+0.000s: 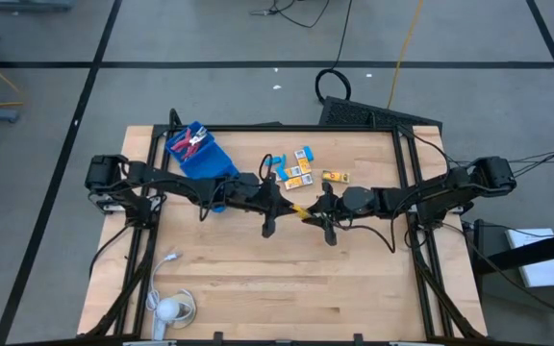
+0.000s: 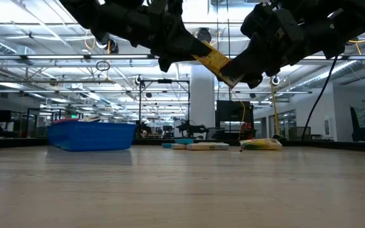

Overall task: Pick & Place School Supplies
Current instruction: Put the yellow crayon box into the middle blue bin

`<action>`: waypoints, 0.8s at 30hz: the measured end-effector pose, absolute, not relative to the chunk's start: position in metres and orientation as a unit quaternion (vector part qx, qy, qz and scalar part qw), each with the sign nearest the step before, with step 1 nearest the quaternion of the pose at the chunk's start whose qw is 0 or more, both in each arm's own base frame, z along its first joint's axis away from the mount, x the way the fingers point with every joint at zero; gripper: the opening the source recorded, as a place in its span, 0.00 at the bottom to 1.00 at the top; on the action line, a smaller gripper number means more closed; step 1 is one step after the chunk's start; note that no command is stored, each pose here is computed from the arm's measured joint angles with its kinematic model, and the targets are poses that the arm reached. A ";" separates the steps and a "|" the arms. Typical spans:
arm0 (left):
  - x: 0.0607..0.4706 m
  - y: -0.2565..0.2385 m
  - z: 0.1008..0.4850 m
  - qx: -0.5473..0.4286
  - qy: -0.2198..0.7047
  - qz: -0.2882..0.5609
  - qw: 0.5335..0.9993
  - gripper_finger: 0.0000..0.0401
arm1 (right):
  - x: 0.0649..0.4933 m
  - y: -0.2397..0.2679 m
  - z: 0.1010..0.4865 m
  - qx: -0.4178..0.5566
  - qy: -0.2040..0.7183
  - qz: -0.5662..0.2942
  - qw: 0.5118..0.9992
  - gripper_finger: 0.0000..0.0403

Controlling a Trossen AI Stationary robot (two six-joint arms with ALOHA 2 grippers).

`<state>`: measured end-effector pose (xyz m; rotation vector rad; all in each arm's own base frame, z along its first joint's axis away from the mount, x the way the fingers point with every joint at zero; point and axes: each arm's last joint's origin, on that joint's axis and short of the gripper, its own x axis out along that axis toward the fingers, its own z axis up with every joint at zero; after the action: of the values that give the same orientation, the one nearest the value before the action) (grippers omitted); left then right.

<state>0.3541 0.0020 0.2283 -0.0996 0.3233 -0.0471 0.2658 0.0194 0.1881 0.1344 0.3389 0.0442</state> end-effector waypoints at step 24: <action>0.236 0.029 0.277 -0.099 0.259 0.465 0.841 0.10 | 0.265 0.020 0.186 0.079 0.179 0.024 0.980 0.35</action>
<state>0.2357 0.0286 0.2772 -0.2085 0.5464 0.9820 0.2651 0.0199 0.1862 0.1585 0.3612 0.0480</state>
